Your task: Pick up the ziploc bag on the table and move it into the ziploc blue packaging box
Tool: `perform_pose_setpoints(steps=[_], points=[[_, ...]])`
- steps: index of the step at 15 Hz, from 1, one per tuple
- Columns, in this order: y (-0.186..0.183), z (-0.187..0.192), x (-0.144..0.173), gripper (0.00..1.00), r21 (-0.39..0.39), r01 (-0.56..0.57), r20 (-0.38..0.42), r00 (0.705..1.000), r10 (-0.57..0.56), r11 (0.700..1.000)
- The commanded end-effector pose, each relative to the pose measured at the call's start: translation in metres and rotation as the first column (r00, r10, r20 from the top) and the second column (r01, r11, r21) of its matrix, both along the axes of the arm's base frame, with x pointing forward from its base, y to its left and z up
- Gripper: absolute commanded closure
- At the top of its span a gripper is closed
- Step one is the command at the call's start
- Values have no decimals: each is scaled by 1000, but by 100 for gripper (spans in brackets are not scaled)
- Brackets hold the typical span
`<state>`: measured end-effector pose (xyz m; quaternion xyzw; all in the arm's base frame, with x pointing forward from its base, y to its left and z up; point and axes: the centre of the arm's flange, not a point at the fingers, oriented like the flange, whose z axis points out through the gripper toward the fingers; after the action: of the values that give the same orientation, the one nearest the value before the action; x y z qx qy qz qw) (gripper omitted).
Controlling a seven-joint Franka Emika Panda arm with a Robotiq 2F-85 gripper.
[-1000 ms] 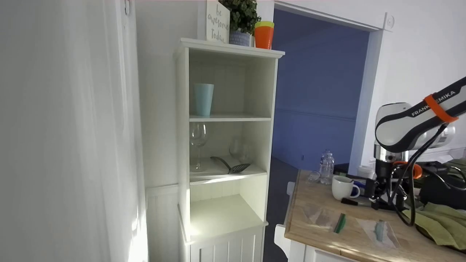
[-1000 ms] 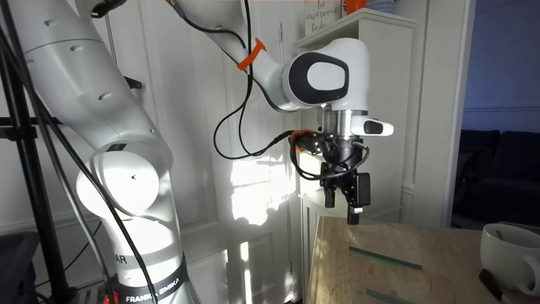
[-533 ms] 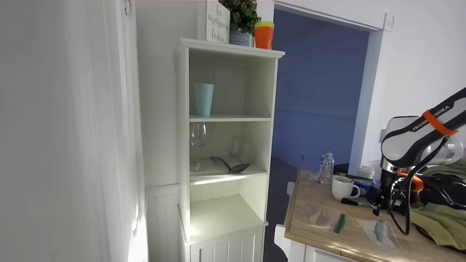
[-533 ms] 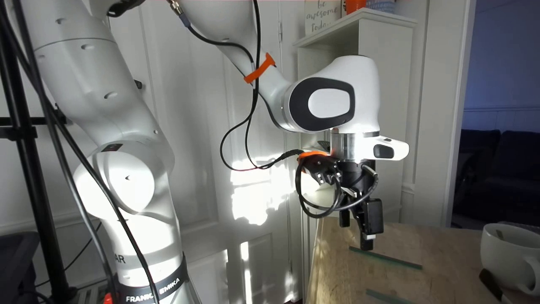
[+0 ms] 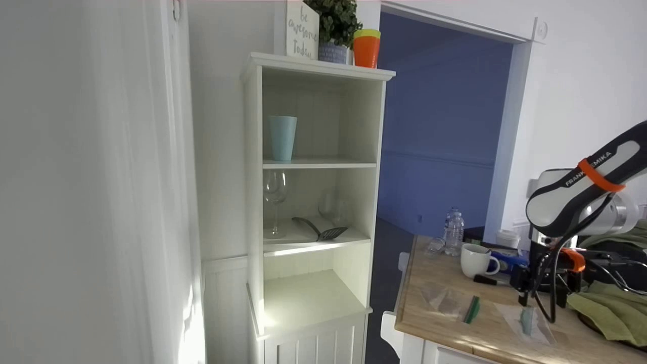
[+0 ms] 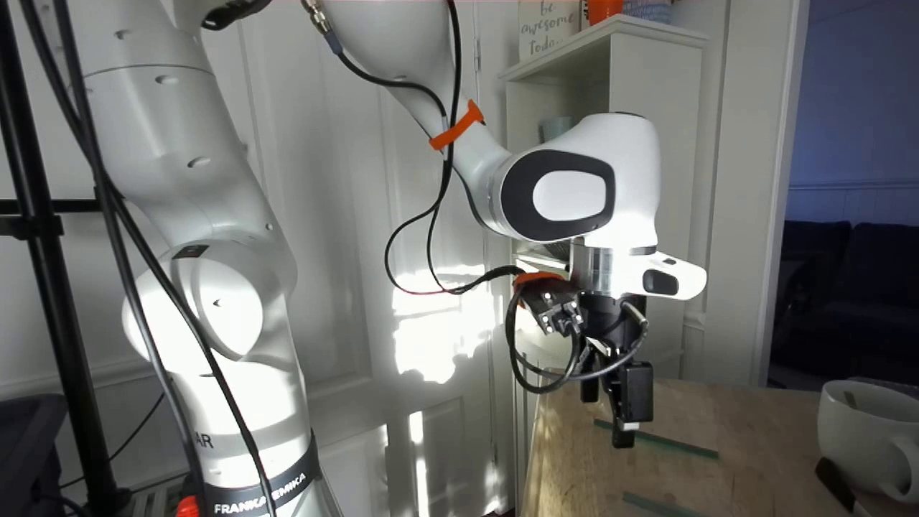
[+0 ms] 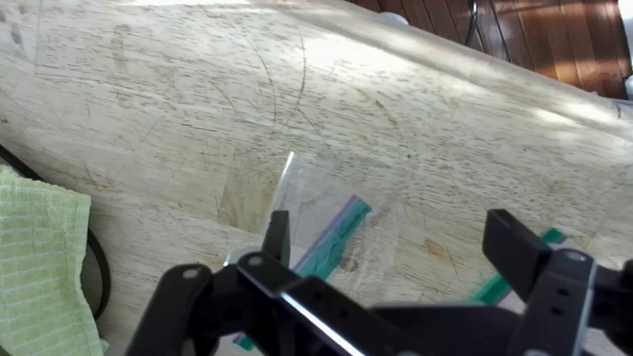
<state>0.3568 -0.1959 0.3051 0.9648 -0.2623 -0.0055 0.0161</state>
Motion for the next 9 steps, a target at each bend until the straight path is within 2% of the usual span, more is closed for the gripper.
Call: perform_pose_setpoints(steps=[1, 9], points=[[-31, -33, 16, 0, 35, 76, -5, 997, -76, 997], [-67, -85, 32, 0, 33, 178, -1, 984, -178, 984]])
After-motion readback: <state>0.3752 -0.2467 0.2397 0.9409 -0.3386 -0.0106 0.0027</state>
